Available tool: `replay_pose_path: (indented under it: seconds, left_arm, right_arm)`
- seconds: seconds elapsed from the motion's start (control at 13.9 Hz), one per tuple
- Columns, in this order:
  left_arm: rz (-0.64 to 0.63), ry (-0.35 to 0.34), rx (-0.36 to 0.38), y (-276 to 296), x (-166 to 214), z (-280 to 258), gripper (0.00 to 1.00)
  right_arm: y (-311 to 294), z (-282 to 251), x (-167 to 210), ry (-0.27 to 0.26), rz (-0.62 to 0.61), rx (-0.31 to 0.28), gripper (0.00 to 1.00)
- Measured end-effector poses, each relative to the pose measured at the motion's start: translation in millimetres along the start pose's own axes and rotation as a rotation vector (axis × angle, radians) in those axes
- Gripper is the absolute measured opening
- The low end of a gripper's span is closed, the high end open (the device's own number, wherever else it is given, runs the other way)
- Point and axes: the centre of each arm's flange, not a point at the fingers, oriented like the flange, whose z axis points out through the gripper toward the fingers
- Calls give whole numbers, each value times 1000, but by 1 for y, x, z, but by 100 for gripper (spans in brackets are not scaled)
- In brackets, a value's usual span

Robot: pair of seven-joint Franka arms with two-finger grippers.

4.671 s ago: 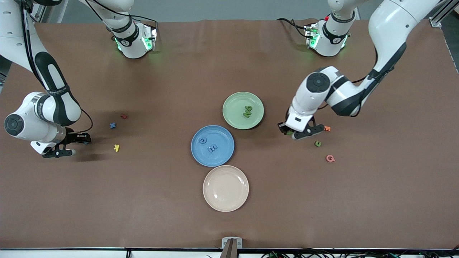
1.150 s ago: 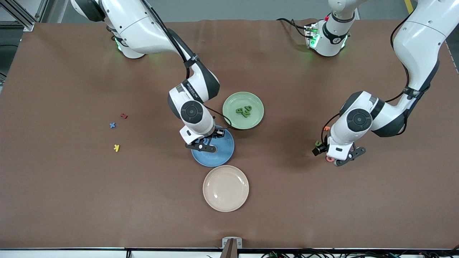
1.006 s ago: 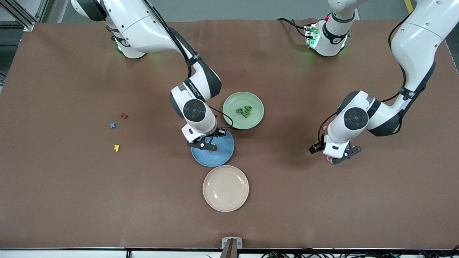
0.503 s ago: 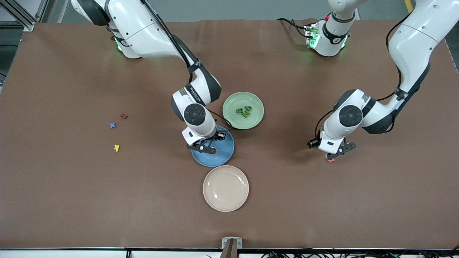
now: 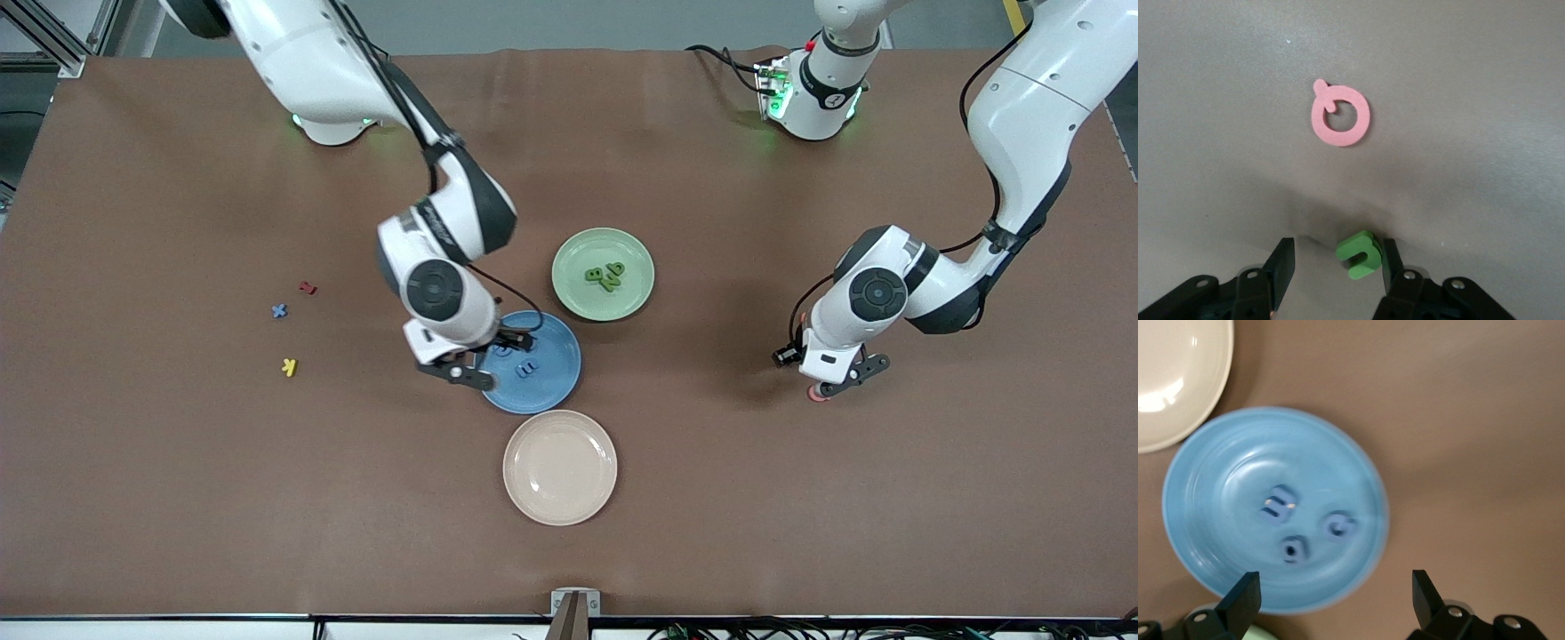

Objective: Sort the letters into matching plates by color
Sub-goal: 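Grasp the green u with the left gripper while the right gripper reaches blue x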

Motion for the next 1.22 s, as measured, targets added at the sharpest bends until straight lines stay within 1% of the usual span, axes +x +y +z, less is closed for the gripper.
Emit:
replay_pose_path:
  seconds: [0.14,0.22,0.29,0.36,0.43,0.57,0.72,0.79,0.93,1.08,1.22]
  left_arm:
    - [-1,-4,-4,0,0,2,59]
    - [-1,-3,-6,0,0,2,59]
    - [-1,-2,-8,1,0,2,55]
    - [-1,-2,-9,1,0,2,55]
    - [0,0,-14,2,0,1,49]
    - [2,3,-19,3,0,0,29]
    - [2,3,-20,3,0,0,30]
    - [1,4,-21,3,0,-1,30]
    - [10,11,-34,10,-1,-8,30]
    - [32,27,-61,27,-9,-25,30]
    - [33,42,-94,49,-24,-45,30]
  right_arm:
    - [55,-48,9,2,-28,-7,100]
    - [88,-61,12,0,-50,-8,100]
    - [122,-67,17,-6,-77,-13,100]
    - [157,-69,22,-11,-109,-24,100]
    - [192,-68,28,-15,-143,-40,100]
    - [257,-61,44,-34,-202,-48,100]
    - [320,-48,61,-39,-268,-31,100]
    - [352,-39,70,-31,-306,-19,100]
    - [409,-19,80,2,-358,0,100]
    - [437,2,79,39,-378,4,100]
    - [437,19,74,64,-390,0,100]
